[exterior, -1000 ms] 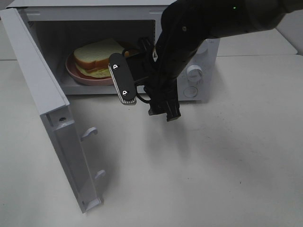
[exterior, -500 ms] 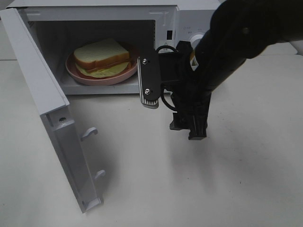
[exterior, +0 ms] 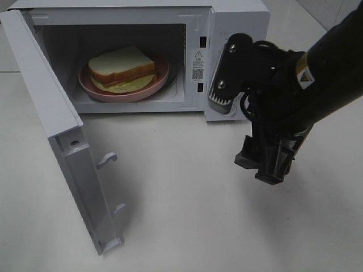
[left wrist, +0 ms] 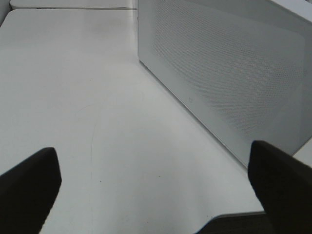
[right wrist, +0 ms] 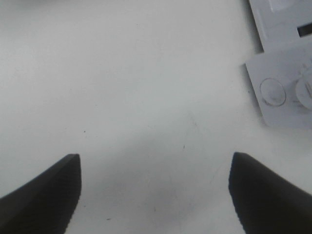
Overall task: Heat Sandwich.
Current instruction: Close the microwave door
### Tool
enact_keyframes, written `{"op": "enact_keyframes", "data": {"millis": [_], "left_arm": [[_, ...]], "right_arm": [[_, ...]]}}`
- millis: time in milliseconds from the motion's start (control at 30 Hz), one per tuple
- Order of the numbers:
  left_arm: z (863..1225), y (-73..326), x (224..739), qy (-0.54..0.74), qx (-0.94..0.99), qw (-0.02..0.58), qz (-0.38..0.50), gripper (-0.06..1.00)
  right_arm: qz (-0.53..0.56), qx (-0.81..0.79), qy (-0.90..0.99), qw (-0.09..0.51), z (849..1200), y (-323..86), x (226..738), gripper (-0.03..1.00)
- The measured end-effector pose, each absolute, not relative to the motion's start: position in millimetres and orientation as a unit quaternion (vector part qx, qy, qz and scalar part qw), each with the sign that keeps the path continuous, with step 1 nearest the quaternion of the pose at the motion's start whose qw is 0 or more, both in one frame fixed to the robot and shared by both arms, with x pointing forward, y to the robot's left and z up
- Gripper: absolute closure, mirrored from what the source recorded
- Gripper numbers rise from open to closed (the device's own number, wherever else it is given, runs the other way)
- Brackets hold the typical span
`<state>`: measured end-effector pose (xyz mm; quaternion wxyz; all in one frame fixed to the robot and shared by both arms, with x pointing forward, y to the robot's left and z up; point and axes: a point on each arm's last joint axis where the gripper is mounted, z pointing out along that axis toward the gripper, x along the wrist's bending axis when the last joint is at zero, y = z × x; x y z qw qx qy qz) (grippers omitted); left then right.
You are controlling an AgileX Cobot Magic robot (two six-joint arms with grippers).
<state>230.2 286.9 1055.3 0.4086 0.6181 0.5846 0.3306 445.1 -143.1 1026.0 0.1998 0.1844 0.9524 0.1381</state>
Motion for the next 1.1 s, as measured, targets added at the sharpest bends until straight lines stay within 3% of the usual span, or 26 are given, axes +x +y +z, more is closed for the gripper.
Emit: {"op": "enact_keyframes", "data": {"millis": [300, 733, 1100], "left_arm": [[1055.3, 286.9, 230.2, 0.585, 0.618, 0.409, 0.331, -0.02], [1055.3, 286.9, 230.2, 0.585, 0.618, 0.409, 0.331, -0.02], [1055.3, 286.9, 230.2, 0.585, 0.618, 0.409, 0.331, -0.02]], "right_arm": [[0.137, 0.327, 0.921, 0.164, 1047.6, -163.6, 421.5, 0.21], [0.141, 0.385, 0.905, 0.11, 1078.6, -192.9, 375.5, 0.21], [0.183, 0.401, 0.889, 0.127, 1105.9, -228.7, 332.7, 0.21]]}}
